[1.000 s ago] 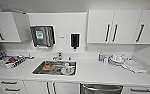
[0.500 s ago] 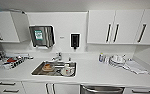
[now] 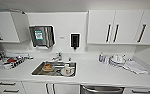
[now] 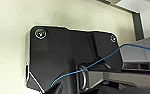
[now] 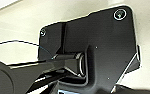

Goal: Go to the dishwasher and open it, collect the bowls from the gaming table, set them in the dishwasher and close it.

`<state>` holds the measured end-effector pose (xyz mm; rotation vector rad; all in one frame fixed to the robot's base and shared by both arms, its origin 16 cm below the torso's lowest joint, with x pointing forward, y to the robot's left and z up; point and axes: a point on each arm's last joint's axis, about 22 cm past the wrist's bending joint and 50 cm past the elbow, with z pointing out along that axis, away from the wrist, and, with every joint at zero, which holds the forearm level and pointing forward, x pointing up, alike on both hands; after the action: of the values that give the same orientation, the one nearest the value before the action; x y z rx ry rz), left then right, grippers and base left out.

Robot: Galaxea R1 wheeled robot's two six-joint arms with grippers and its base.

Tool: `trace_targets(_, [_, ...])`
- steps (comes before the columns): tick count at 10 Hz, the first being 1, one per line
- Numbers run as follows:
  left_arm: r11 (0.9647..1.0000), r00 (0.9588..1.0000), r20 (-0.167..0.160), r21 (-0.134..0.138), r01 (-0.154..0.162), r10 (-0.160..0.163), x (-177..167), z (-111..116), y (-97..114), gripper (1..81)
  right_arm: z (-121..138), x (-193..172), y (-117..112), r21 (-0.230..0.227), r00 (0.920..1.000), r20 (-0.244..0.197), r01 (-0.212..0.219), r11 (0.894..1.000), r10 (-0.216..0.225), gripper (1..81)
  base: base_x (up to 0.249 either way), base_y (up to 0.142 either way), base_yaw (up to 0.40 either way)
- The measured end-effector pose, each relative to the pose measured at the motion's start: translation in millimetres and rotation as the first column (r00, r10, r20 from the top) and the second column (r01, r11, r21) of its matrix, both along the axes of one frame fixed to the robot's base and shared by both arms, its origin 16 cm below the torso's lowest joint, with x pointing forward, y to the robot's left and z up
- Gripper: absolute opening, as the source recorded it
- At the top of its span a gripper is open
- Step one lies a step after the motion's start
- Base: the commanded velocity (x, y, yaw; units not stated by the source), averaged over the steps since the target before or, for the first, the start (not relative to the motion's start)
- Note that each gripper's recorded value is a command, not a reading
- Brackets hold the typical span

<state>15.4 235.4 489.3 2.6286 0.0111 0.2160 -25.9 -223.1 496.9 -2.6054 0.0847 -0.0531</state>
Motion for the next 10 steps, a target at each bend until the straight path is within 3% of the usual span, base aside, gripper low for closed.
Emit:
trace_targets(1, [0.9999,1.0,0.008,-0.014,-0.004,0.004,2,10,7,81.1,9,0,-3,0.014,1.0,0.0,0.001,1.0,-0.001,81.1,0.0,0.0,0.0])
trace_targets(4, [0.9989,0.9981,0.049,0.029,-0.038,0.036,18,32,70,81.1,45,23,0,0.087,0.9998,0.02,0.003,0.996,-0.005,81.1,0.0,0.0,0.0])
trace_targets(7, [0.9979,0.9977,0.022,-0.004,-0.064,0.064,24,59,83,81.1,85,46,-17,0.133,1.0,-0.003,0.006,0.991,-0.005,81.1,0.0,0.0,0.0])
trace_targets(9, [0.996,0.9947,0.054,0.015,-0.088,0.087,48,81,119,81.1,114,77,-27,0.159,0.9996,0.026,0.003,0.987,-0.007,81.1,0.0,0.0,0.0])
trace_targets(10, [0.9945,0.9922,0.068,-0.003,-0.105,0.105,61,95,123,81.1,125,92,-33,0.164,0.9989,0.047,0.001,0.987,-0.008,81.1,0.0,0.0,0.0])
